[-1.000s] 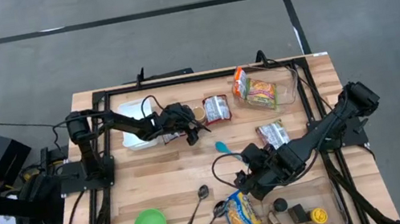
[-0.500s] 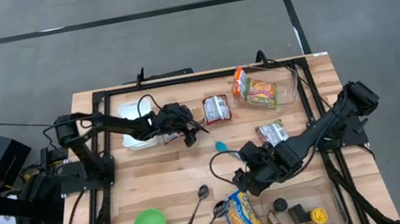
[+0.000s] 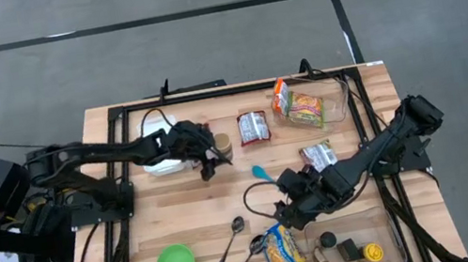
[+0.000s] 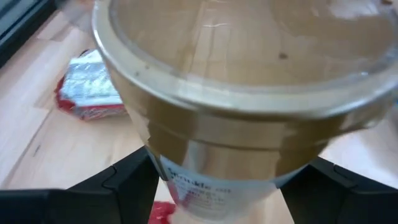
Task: Pick & Place Food Item
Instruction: Put the golden spice bottle into the bottom transparent bin
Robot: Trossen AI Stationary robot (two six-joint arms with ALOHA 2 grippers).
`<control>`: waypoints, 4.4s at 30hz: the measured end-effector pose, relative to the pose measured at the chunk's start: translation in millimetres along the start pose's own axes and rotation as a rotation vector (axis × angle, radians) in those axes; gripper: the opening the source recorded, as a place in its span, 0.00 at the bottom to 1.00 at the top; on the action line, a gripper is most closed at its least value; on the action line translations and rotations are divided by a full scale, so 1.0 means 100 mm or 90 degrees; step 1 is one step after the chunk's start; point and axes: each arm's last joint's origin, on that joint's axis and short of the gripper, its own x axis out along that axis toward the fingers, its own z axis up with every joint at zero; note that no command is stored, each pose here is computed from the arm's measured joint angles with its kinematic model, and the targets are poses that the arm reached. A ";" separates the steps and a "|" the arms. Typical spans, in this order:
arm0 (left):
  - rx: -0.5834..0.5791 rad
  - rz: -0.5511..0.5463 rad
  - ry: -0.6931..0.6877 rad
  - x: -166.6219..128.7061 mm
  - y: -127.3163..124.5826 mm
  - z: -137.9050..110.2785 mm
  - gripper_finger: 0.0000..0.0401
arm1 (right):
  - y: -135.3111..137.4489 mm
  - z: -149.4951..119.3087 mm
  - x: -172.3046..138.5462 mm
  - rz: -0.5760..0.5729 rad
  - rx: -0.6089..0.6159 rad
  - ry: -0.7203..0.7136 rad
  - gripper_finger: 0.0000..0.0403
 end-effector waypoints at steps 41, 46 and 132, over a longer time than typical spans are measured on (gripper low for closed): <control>-0.010 -0.217 0.011 -0.34 -0.91 0.03 0.70 | 0.16 0.33 -0.21 0.176 -0.068 -0.128 0.75; -0.010 -0.218 0.007 -0.34 -0.91 0.03 0.69 | 0.16 0.32 -0.21 0.192 -0.091 -0.109 0.75; -0.021 -0.342 -0.135 0.33 -1.43 0.36 0.69 | 0.15 0.62 -0.13 0.288 -0.102 -0.120 0.86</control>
